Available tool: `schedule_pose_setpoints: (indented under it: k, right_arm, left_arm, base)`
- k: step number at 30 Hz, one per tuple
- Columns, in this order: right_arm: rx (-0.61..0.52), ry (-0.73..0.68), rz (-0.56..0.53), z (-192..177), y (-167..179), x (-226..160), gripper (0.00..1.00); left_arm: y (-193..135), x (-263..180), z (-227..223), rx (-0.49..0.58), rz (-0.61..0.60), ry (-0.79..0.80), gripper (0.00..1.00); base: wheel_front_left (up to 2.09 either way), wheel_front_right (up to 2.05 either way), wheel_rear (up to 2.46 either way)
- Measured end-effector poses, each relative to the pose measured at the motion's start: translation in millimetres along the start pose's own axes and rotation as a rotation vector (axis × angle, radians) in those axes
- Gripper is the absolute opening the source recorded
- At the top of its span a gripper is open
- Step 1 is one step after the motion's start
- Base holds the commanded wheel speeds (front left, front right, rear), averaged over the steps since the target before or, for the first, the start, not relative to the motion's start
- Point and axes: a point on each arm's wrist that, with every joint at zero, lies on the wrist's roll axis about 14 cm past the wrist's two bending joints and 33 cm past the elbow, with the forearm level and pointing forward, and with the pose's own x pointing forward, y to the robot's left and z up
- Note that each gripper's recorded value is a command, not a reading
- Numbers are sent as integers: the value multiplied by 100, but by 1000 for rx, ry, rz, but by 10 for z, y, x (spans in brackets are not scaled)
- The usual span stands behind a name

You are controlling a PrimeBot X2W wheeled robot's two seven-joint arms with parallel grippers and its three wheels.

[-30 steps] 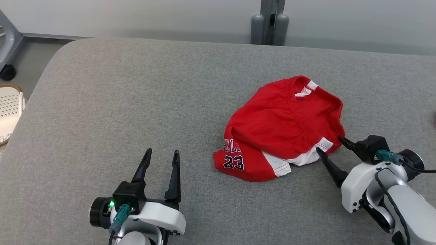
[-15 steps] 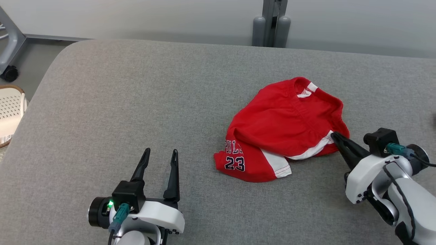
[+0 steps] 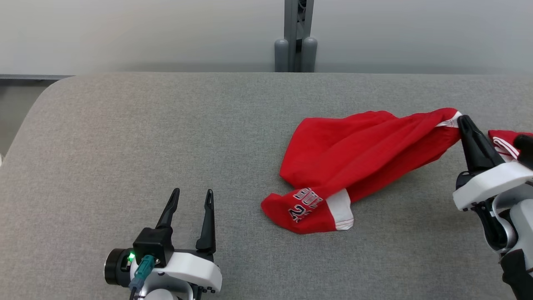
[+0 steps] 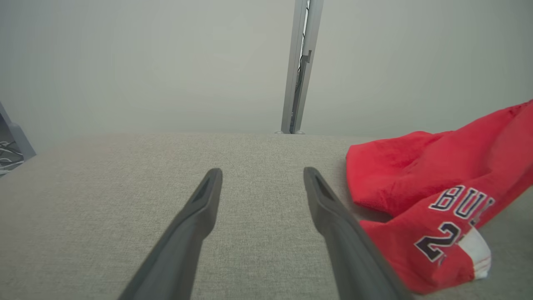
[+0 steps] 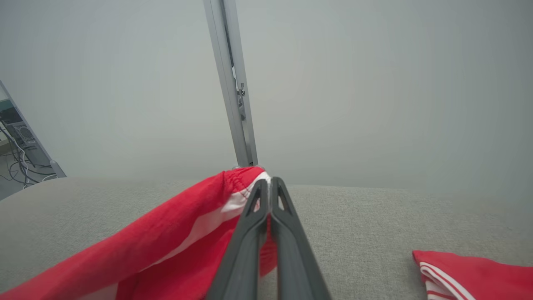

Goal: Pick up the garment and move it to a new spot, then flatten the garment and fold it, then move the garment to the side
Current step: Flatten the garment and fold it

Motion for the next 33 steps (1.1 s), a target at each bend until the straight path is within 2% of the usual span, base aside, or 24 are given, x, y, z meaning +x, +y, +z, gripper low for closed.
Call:
schedule_pose_setpoints:
  k: [6, 7, 8, 11, 14, 21, 27, 33]
  right_arm:
    - [33, -7, -117, -28, -297, -140, 0]
    - [45, 31, -136, -129, -331, -179, 30]
    - [51, 56, -146, -211, -338, -220, 100]
    - [52, 128, -164, -399, -359, -296, 100]
    - [53, 122, -155, -387, -295, -290, 100]
    - [71, 57, -44, -256, 145, -365, 100]
    - [102, 116, 67, -419, 553, -679, 100]
    - [114, 142, 83, -472, 596, -832, 100]
  left_arm:
    - [-69, 29, -5, -2, -21, 1, 100]
    - [-77, 35, -2, -3, -23, 0, 100]
    - [-84, 39, -6, -3, -25, 1, 100]
    - [-106, 58, -5, -3, -31, 1, 100]
    - [-120, 71, 3, -3, -36, -2, 100]
    - [-152, 80, 34, -4, -45, -11, 100]
    - [-175, 57, 57, -6, -52, -18, 100]
    - [-190, 54, 35, -7, -57, -12, 100]
  base:
    - [0, 0, 0]
    - [0, 0, 0]
    - [0, 0, 0]
    - [0, 0, 0]
    - [0, 0, 0]
    - [0, 0, 0]
    - [0, 0, 0]
    - [0, 0, 0]
